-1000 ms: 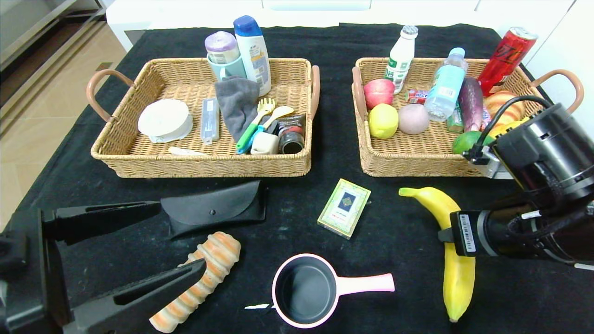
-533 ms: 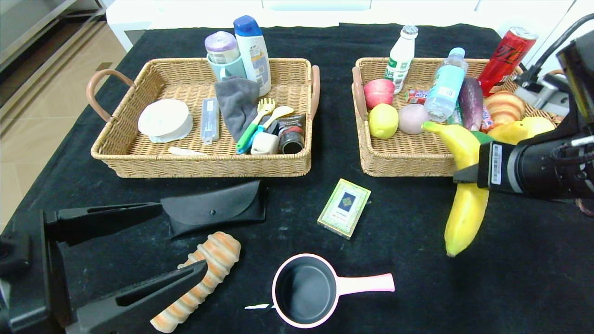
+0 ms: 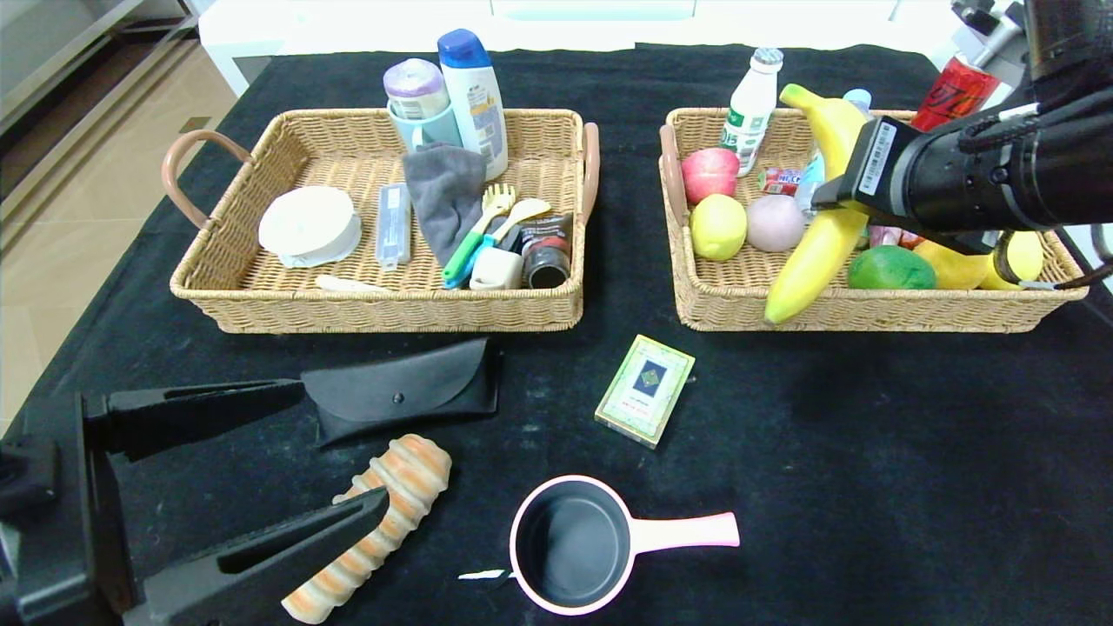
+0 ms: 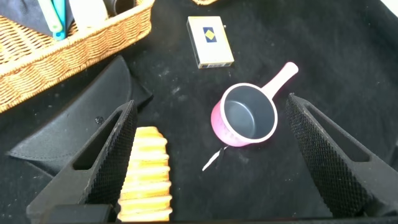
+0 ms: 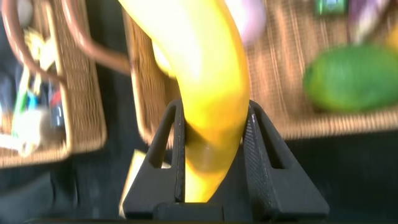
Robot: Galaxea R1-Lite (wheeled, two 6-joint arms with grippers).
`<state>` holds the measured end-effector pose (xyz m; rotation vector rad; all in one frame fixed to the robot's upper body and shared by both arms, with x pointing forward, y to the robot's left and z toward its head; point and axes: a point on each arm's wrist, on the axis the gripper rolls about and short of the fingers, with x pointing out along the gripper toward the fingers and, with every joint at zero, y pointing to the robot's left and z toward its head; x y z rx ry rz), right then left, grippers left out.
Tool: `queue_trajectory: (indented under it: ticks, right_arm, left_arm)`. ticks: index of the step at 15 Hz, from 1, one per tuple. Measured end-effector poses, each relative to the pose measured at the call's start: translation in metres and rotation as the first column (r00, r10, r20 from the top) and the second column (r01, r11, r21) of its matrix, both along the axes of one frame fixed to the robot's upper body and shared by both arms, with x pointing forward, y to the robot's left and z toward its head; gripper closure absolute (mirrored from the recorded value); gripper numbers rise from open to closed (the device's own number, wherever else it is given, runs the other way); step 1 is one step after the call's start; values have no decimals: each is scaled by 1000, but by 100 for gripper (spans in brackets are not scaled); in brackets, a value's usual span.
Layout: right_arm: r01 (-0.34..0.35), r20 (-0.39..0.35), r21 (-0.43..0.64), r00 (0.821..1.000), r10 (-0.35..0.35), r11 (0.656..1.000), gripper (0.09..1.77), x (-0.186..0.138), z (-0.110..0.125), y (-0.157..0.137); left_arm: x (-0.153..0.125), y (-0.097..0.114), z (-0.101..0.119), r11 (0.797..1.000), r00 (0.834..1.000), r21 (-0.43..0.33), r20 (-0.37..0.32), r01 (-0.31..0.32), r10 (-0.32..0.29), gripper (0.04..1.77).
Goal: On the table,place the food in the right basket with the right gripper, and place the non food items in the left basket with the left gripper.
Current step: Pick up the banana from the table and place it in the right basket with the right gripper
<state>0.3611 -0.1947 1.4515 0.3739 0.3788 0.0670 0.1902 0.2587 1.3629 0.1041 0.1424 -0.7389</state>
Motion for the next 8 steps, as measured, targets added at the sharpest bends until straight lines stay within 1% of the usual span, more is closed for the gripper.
queue_trajectory:
  ticks: [3,5,7,8]
  right_arm:
    - [26,78,6,997,-26,1000,124,24,1,0]
    - [31,121,-3,992,-31,1000,124,34,1,0]
    - [37,148,-10,988,-35,999,124,42,-1,0]
    - [41,149,-16,988,-38,999,124,45,-3,1]
  left_arm:
    - [-1,1,1,1000,1000,-2,4,-1,1,9]
    - [-1,1,1,1000,1000,-3,5,0,0,9]
    - [-2,1,1,1000,1000,-4,9,1,-1,9]
    - [-2,1,1,1000,1000,-3,11,0,0,9]
